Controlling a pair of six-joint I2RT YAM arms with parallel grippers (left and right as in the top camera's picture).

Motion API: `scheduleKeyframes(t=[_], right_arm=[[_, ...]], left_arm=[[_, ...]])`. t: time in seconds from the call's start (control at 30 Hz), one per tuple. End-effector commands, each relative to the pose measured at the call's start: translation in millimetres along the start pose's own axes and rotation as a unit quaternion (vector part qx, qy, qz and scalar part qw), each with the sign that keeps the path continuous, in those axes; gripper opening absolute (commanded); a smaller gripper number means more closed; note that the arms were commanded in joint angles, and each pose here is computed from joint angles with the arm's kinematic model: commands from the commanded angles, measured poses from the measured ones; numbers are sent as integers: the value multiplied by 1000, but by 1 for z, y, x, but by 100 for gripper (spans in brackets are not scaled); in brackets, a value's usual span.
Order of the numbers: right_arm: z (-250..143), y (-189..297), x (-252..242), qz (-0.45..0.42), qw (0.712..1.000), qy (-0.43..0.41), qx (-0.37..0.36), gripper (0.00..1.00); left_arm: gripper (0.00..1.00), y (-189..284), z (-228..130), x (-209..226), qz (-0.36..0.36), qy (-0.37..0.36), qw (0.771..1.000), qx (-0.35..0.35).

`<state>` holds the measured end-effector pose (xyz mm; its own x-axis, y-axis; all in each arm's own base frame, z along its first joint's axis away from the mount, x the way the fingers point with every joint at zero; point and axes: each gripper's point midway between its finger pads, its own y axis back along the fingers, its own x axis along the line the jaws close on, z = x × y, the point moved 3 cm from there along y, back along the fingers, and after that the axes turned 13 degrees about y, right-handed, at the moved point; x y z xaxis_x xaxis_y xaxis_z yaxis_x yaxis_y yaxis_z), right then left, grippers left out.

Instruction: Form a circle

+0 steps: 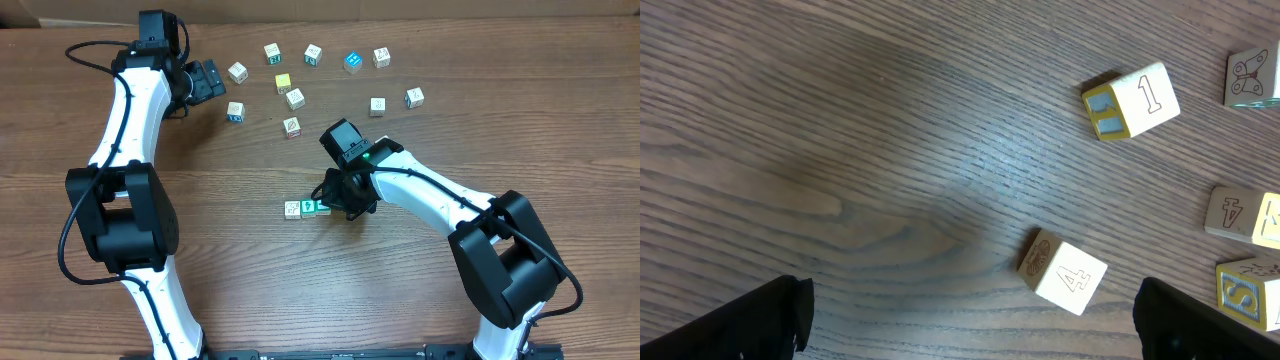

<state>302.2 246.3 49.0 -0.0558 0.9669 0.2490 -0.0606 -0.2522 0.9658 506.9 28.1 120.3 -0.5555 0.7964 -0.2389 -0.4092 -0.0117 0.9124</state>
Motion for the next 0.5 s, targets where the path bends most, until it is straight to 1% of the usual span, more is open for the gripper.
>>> scheduleKeyframes(t=[0.0,0.23,0.47], right_arm=[[-2,-2,-1,-2,1000,-1,4,4],[6,-2,-12,-40,999,7,-24,3],[11,-2,-8,-30,999,11,-35,4]], left_arm=[[100,5,2,-7,-9,7,1000,-5],[100,5,2,-7,-9,7,1000,-5],[100,5,2,-7,-9,7,1000,-5]])
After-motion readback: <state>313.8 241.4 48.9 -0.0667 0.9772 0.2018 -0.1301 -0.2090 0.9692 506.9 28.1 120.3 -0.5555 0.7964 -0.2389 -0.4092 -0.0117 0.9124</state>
